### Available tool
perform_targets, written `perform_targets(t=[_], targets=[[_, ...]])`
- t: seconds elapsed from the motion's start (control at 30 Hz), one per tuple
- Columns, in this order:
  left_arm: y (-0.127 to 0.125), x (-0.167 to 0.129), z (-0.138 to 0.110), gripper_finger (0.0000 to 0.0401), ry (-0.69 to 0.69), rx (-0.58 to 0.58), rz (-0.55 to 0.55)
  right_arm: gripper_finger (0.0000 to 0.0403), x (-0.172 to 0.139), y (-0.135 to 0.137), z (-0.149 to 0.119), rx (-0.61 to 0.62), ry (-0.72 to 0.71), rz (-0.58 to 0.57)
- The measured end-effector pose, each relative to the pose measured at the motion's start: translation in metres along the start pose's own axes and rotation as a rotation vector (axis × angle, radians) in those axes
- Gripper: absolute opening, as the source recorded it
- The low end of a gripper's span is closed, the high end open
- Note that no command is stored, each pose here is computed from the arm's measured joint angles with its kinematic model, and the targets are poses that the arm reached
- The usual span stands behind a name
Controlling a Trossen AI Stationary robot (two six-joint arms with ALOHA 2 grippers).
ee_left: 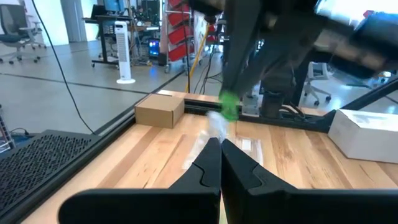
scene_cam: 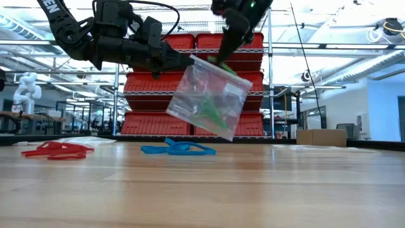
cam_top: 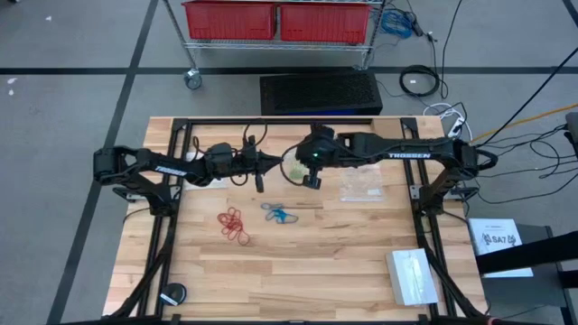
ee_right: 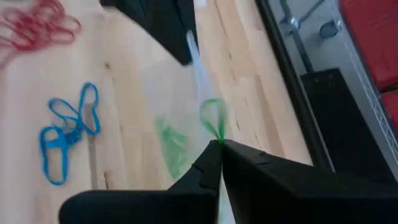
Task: Sort rubber bands
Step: Put the green rubber band into the center transparent zip bag
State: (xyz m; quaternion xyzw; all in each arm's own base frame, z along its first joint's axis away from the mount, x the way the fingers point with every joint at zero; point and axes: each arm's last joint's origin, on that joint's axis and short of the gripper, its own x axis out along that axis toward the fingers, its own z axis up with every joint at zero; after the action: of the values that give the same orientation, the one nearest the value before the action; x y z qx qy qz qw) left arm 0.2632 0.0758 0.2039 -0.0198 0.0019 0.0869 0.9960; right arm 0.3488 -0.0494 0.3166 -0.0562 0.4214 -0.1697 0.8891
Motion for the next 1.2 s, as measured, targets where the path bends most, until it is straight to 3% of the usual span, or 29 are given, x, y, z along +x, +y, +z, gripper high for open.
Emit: perform_targets(t=[0.2,0.57,1.2], targets=[[0.000,0.000,0.000,0.0000,0.000,-0.001,0.000,0.0000,-0.021,-0.001,0.010,0.036,-0.123,-0.005],[0.000,0.000,0.000,0.0000,-0.001,-0.001,0.000,0.0000,-0.011,0.006,0.013,0.059,-0.136,-0.032],[0.000,0.000,0.000,0.0000,-0.003,-0.006,-0.001,0.0000,0.016,0.018,-0.002,-0.031,0.040,-0.052]])
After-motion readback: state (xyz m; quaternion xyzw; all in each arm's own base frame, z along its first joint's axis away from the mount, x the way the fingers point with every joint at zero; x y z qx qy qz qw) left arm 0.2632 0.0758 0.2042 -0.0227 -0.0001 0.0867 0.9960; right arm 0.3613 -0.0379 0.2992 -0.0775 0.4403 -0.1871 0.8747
